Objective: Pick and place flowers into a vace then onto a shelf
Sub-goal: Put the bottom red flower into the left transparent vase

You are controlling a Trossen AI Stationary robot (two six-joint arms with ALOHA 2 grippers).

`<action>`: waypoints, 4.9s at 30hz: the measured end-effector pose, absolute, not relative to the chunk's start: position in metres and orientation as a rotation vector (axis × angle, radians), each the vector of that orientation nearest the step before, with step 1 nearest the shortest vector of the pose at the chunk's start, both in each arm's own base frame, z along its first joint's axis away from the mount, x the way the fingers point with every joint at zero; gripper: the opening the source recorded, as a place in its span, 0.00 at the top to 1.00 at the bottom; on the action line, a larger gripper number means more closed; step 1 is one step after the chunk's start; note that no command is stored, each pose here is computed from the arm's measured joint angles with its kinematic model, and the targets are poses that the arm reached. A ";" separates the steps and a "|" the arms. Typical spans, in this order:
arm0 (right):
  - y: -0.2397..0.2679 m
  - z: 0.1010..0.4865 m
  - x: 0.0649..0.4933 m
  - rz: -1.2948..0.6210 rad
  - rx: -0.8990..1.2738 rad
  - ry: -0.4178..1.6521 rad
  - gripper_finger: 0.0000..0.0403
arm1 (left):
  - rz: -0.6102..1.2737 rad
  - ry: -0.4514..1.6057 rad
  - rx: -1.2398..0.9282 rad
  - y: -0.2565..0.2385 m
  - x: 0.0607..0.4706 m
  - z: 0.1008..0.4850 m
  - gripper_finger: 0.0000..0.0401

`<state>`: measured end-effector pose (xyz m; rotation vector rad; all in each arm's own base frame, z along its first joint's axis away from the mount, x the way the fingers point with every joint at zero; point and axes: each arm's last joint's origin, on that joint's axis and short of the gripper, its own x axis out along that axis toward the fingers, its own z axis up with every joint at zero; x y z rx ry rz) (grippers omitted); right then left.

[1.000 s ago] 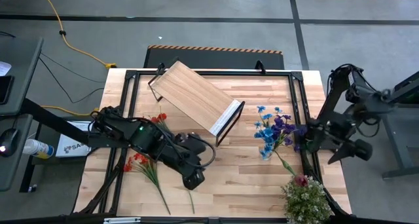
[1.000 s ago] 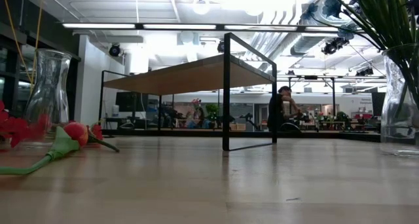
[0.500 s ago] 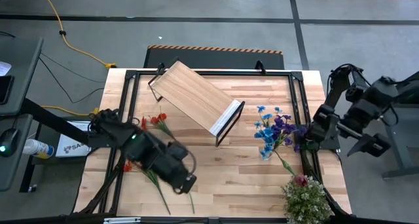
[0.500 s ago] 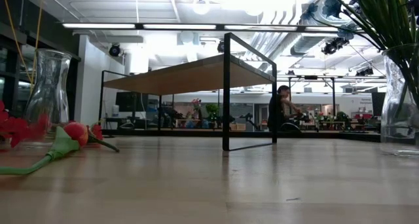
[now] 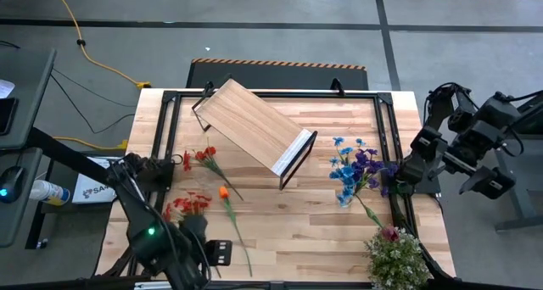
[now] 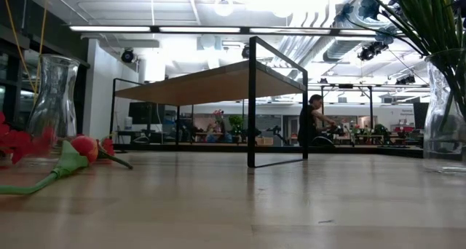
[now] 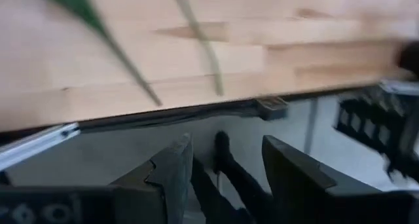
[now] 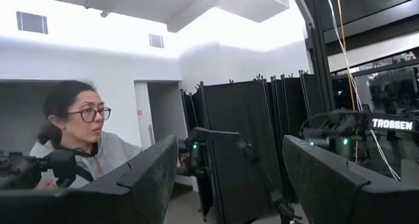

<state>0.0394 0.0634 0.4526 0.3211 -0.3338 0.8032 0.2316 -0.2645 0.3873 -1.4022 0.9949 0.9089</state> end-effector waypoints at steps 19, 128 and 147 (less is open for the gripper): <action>0.061 0.457 0.038 0.827 0.436 -0.345 0.34 | 1.224 1.158 -1.208 -0.266 0.234 0.297 0.46; 0.078 0.463 0.050 0.672 0.464 -0.378 0.34 | 0.694 0.417 -1.007 -0.268 0.225 0.388 0.92; 0.078 0.463 0.050 0.664 0.451 -0.385 0.34 | 0.584 0.028 -0.386 -0.204 0.185 0.465 0.92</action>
